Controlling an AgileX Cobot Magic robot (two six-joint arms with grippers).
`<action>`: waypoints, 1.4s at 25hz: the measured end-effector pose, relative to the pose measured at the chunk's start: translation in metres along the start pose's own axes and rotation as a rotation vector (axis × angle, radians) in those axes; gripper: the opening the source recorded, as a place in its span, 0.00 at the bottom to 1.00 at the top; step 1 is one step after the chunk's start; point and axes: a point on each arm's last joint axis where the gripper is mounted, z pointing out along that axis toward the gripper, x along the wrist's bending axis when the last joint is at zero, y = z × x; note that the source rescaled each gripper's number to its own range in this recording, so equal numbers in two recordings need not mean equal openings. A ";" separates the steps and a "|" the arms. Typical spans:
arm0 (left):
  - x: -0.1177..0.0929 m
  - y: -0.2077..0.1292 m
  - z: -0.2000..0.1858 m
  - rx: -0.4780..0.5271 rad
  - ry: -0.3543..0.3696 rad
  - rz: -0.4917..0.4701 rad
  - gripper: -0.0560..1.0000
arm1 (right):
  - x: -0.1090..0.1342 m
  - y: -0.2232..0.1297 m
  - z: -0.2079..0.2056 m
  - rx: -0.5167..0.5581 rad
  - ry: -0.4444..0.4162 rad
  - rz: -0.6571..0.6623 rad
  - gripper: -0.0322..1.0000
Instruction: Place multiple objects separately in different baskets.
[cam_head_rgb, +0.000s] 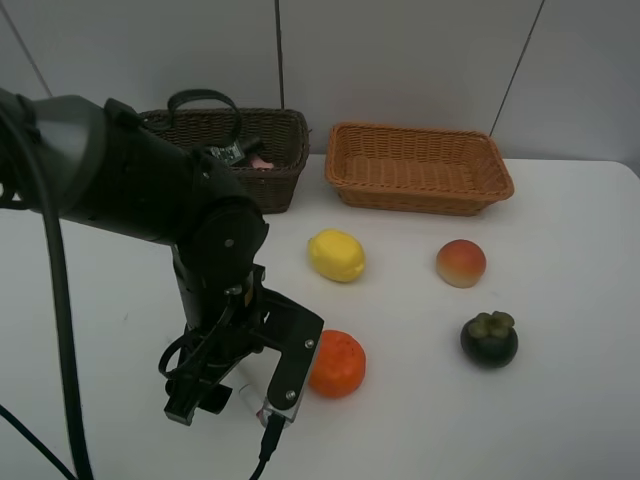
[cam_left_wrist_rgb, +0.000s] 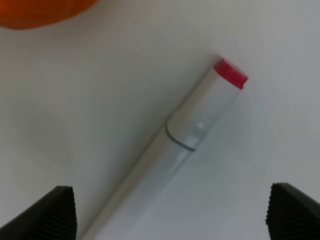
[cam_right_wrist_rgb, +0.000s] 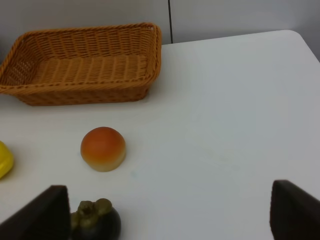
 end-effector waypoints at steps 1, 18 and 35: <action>0.000 -0.001 0.001 0.000 0.000 0.001 1.00 | 0.000 0.000 0.000 0.000 0.000 0.000 0.85; 0.018 -0.030 0.017 -0.001 -0.031 -0.127 1.00 | 0.000 0.000 0.000 0.000 0.000 0.000 0.85; 0.026 -0.028 0.034 0.008 0.018 -0.060 0.99 | 0.000 0.000 0.000 0.000 0.000 0.000 0.85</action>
